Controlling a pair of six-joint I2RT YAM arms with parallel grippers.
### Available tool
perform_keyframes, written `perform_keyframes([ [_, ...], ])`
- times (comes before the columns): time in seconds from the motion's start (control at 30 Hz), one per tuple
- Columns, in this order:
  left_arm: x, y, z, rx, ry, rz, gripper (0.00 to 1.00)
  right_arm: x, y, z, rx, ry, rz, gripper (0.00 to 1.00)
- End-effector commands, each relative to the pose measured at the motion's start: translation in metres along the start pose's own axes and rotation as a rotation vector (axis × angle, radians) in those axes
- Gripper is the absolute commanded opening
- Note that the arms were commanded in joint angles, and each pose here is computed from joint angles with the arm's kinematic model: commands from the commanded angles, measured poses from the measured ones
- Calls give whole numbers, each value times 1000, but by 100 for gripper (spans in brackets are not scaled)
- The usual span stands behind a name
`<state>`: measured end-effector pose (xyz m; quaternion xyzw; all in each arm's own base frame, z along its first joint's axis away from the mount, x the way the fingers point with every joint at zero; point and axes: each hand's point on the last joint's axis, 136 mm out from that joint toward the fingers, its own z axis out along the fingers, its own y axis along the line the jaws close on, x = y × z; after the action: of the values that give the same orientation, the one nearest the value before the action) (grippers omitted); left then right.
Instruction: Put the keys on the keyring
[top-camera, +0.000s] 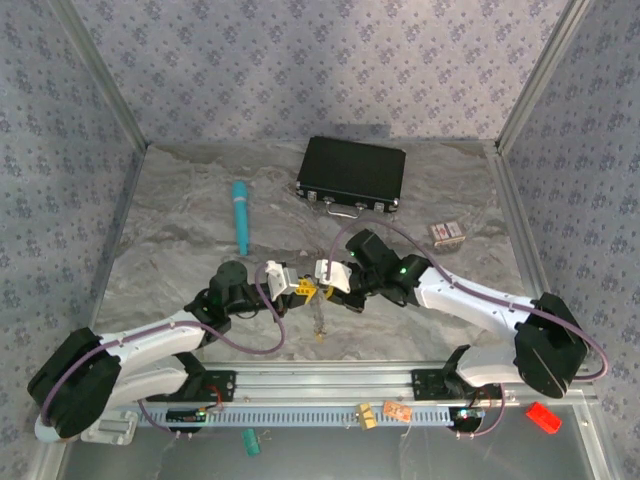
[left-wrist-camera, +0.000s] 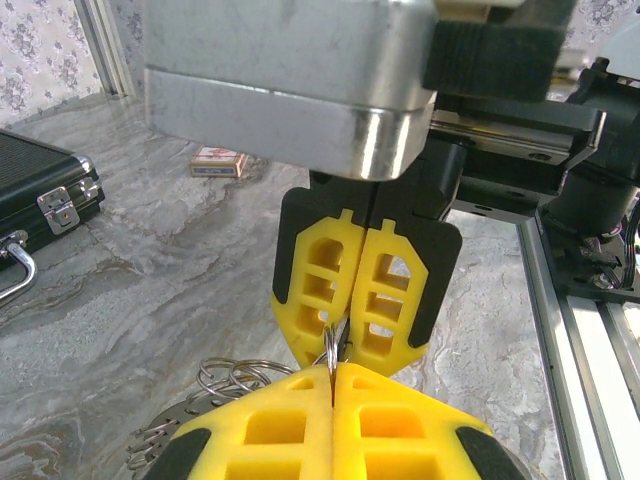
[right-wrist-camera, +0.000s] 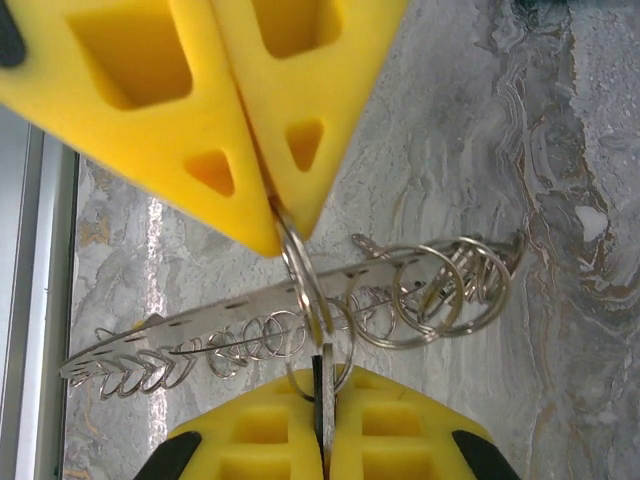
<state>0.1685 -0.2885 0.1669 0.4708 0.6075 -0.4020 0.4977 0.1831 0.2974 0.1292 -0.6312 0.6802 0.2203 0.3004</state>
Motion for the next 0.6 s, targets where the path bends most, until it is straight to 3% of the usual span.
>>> perform_keyframes([
  [0.0,-15,-3,0,26,-47,44,0,-14,-3,-5,13,-26,-29,0],
  [0.57,-7,-1,5,35,-10,33,0,-38,-20,-39,158,-147,-84,0],
])
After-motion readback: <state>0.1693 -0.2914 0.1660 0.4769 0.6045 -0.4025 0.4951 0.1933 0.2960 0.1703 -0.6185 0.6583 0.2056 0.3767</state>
